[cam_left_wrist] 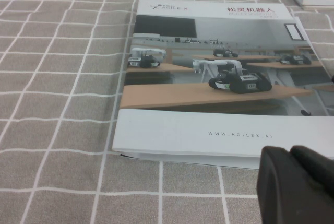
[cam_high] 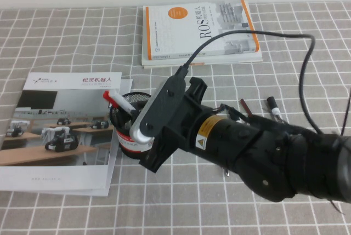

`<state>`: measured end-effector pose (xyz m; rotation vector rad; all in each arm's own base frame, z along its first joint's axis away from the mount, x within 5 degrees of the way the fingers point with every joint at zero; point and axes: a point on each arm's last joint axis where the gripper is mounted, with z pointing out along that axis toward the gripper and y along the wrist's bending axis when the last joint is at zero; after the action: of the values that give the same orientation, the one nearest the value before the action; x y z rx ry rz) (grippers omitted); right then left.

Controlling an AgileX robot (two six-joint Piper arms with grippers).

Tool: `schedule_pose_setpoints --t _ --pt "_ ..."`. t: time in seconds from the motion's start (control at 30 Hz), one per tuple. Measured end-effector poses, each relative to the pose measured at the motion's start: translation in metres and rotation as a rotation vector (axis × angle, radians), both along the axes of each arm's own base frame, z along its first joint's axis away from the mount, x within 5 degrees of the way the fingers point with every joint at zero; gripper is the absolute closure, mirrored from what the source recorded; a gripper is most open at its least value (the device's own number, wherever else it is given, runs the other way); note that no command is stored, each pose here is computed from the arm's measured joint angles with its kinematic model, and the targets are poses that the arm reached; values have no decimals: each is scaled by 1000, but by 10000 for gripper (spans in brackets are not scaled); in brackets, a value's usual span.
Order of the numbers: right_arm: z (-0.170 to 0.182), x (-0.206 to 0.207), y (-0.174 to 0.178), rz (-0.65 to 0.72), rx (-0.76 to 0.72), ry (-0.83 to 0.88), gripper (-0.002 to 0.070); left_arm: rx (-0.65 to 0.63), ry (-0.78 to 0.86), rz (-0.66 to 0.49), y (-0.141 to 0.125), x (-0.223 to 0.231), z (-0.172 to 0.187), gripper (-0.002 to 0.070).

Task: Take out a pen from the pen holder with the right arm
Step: 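Take a marker out of the pen holder and lay it on the table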

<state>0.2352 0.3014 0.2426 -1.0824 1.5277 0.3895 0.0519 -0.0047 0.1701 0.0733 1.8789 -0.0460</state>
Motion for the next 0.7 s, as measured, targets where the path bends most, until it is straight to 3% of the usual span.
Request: schedule_pose_setpoints --t 0.7 --pt "57 -23 -28 7 -2 7 632 0 0 0 0 0 0 678"
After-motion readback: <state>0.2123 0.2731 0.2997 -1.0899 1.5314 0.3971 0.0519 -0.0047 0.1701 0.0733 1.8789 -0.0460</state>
